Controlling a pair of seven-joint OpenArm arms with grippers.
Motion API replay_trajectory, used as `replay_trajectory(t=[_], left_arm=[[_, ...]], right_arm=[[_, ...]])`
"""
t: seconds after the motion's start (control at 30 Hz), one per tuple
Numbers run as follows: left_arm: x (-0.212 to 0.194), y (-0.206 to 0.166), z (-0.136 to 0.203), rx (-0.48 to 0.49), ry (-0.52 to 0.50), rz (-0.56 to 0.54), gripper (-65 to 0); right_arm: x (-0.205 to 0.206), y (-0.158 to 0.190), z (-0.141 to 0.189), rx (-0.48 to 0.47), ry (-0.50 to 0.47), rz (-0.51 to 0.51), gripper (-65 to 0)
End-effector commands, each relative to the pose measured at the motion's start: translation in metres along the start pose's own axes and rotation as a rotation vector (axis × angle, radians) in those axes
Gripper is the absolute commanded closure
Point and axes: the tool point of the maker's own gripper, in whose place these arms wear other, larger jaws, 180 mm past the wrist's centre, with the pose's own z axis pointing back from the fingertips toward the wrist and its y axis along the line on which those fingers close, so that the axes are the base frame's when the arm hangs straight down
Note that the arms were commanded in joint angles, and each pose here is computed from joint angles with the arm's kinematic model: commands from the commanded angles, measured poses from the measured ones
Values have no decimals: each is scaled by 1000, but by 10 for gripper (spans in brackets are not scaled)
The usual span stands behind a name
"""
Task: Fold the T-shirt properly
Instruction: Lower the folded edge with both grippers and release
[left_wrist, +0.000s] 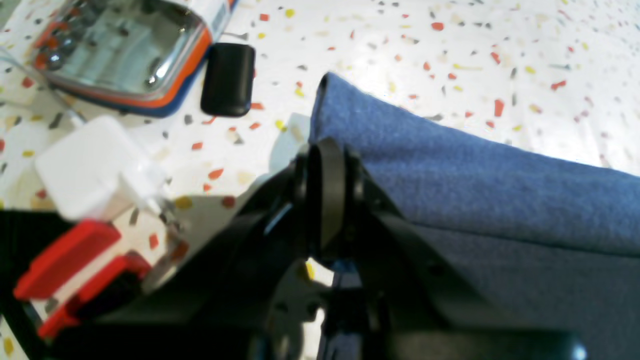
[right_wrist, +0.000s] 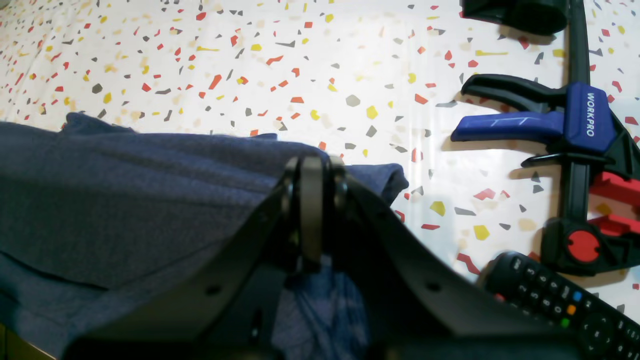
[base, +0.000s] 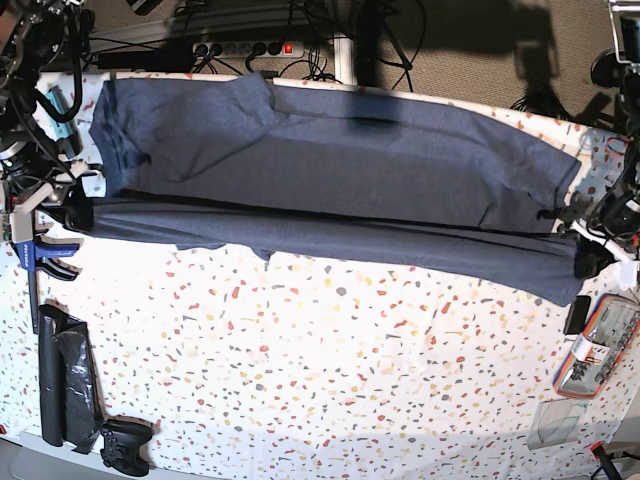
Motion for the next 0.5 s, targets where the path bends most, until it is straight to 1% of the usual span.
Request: replay_trajectory(t=[0.0,0.17,0.37,0.47], left_arm=[[20,8,4,18,-53,-20,0],[-5,13,11,40,5,-69,0],[-23,12,16,42,41,-74,0],[-31,12,17,43,85,-71,0]], right_arm=[[14,-3,4,-7,-35,36,0],[-1,-3,8,-11,7,36,0],[-21,-7,13,-36,75,54,0],[-30,-7,13,-35,125,52,0]])
